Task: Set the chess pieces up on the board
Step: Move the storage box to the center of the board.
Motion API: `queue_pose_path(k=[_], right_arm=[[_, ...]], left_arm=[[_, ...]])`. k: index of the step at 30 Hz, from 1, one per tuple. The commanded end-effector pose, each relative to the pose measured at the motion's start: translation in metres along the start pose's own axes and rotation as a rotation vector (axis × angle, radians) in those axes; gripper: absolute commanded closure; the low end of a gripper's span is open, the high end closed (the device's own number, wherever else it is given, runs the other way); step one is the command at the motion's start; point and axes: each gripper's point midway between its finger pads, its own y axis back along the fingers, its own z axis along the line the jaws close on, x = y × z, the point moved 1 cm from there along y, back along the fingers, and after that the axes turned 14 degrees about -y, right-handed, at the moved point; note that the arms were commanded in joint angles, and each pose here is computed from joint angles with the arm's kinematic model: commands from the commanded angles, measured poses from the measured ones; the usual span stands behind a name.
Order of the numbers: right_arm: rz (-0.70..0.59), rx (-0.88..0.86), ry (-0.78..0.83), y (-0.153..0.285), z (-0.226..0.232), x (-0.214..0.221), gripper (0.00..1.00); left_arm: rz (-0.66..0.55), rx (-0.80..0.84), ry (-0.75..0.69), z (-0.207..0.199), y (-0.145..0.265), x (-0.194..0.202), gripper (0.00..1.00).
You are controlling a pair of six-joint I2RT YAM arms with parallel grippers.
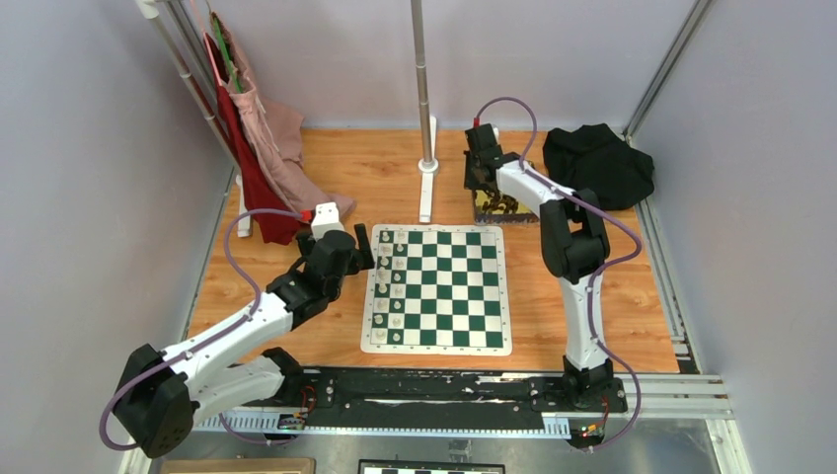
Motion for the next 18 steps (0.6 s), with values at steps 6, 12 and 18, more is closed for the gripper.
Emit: queue_pose_path(k=[6, 12, 18], right_arm=[[-0.059, 0.050, -0.005, 0.007, 0.010, -0.011, 0.78], [-0.128, 0.034, 0.097, 0.027, 0.015, -0.036, 0.47], [-0.192, 0.084, 0.179, 0.050, 0.003, -0.053, 0.46]], left_arm=[[-0.032, -0.008, -0.005, 0.003, 0.005, -0.010, 0.00], [-0.036, -0.006, -0.005, 0.003, 0.006, -0.011, 0.00], [-0.034, 0.007, 0.001, -0.002, 0.002, -0.012, 0.00]])
